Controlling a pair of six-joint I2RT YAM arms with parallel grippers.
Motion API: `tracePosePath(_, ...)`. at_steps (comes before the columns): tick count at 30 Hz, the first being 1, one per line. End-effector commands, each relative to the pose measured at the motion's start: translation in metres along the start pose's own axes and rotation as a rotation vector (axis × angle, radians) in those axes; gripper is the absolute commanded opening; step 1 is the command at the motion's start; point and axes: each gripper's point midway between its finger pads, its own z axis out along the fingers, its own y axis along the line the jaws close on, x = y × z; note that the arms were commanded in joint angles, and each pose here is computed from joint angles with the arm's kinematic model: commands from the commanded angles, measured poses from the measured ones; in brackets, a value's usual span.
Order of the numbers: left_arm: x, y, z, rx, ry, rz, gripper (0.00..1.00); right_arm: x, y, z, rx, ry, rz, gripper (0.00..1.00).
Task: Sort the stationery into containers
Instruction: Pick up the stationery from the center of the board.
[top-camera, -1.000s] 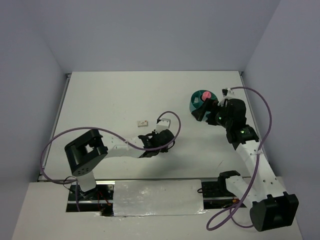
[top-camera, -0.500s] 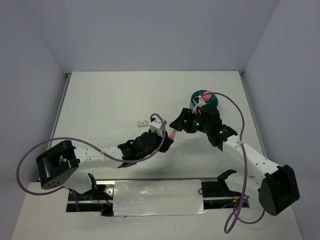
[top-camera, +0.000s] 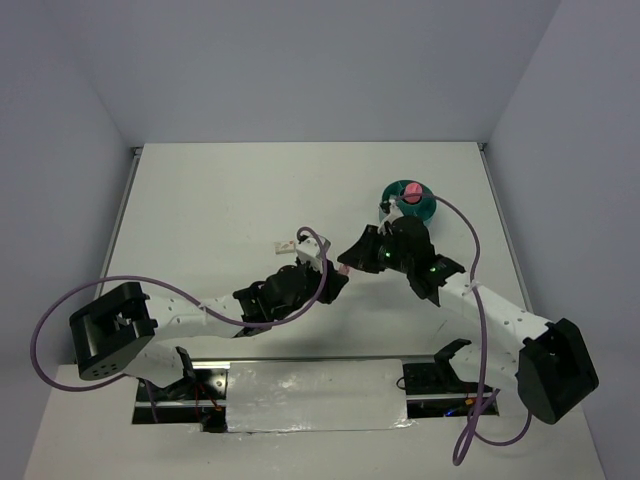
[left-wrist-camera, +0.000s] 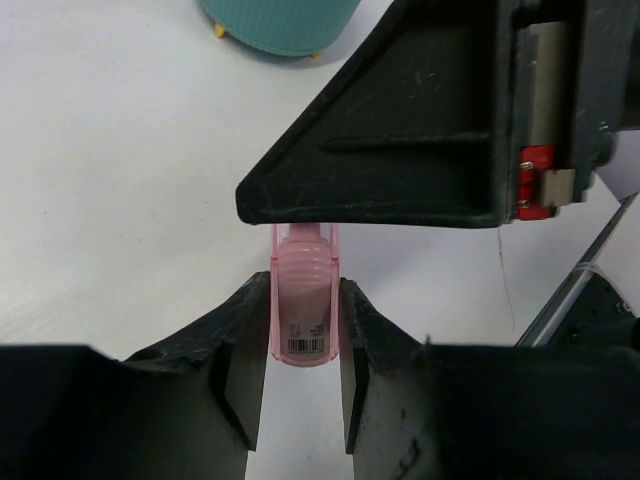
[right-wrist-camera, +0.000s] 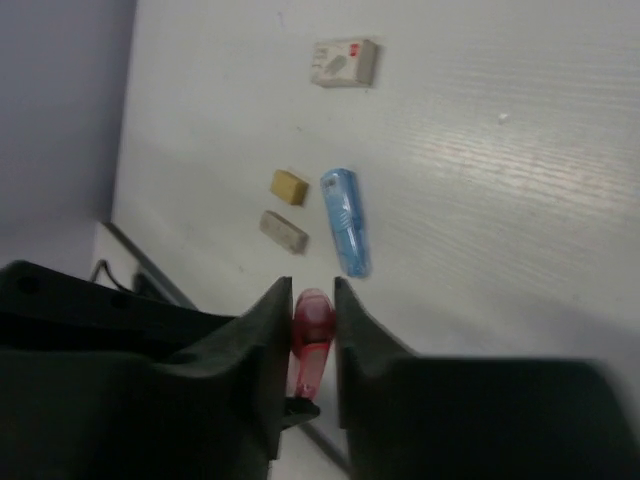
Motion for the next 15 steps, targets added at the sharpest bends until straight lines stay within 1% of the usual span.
tracePosePath(1,-0.032,-0.012,-0.001,0.026,-0.106,-0.019,0.00,-0.004,0.016,0.000,-0.077,-0.035,-0.005,0.15)
tracePosePath(2,-0.031,-0.012,-0.001,0.024,-0.104,-0.019,0.01,-0.006,0.018,0.000,-0.083,-0.040,-0.001,0.00)
tracePosePath(3,-0.032,-0.013,0.000,0.024,-0.101,-0.018,0.07,-0.008,0.019,-0.001,-0.083,-0.043,-0.007,0.00)
tracePosePath(4,-0.032,-0.013,0.001,0.020,-0.095,-0.016,0.36,-0.009,0.018,-0.001,-0.075,-0.045,-0.010,0.00)
tracePosePath(5,-0.032,-0.013,0.001,0.014,-0.091,-0.014,0.58,-0.018,0.024,-0.003,-0.081,-0.062,-0.039,0.00)
tracePosePath(6,-0.034,-0.013,0.002,0.006,-0.091,-0.019,0.73,-0.024,0.024,-0.004,-0.069,-0.076,-0.057,0.00)
tracePosePath(7,-0.026,-0.006,0.001,-0.031,-0.053,-0.010,0.99,-0.033,0.016,-0.005,-0.017,-0.094,-0.067,0.00)
tracePosePath(8,-0.031,-0.002,0.002,-0.073,-0.055,-0.022,0.99,-0.057,0.013,-0.010,0.024,-0.139,-0.106,0.00)
tracePosePath(9,-0.028,0.004,0.002,-0.106,-0.035,-0.017,0.99,-0.068,0.005,-0.012,0.065,-0.159,-0.122,0.00)
tracePosePath(10,-0.014,0.017,-0.003,-0.166,0.030,0.001,0.99,-0.080,-0.008,-0.016,0.130,-0.176,-0.124,0.00)
tracePosePath(11,-0.013,0.024,-0.006,-0.211,0.038,0.001,0.99,-0.104,-0.006,-0.023,0.142,-0.222,-0.143,0.00)
tracePosePath(12,-0.011,0.028,-0.010,-0.234,0.052,-0.010,0.99,-0.122,-0.033,-0.030,0.224,-0.245,-0.152,0.00)
tracePosePath(13,-0.007,0.033,-0.014,-0.255,0.073,-0.009,0.99,-0.139,-0.043,-0.038,0.267,-0.284,-0.162,0.00)
tracePosePath(15,0.005,0.046,-0.029,-0.317,0.132,-0.001,0.99,-0.181,-0.069,-0.057,0.414,-0.386,-0.214,0.00)
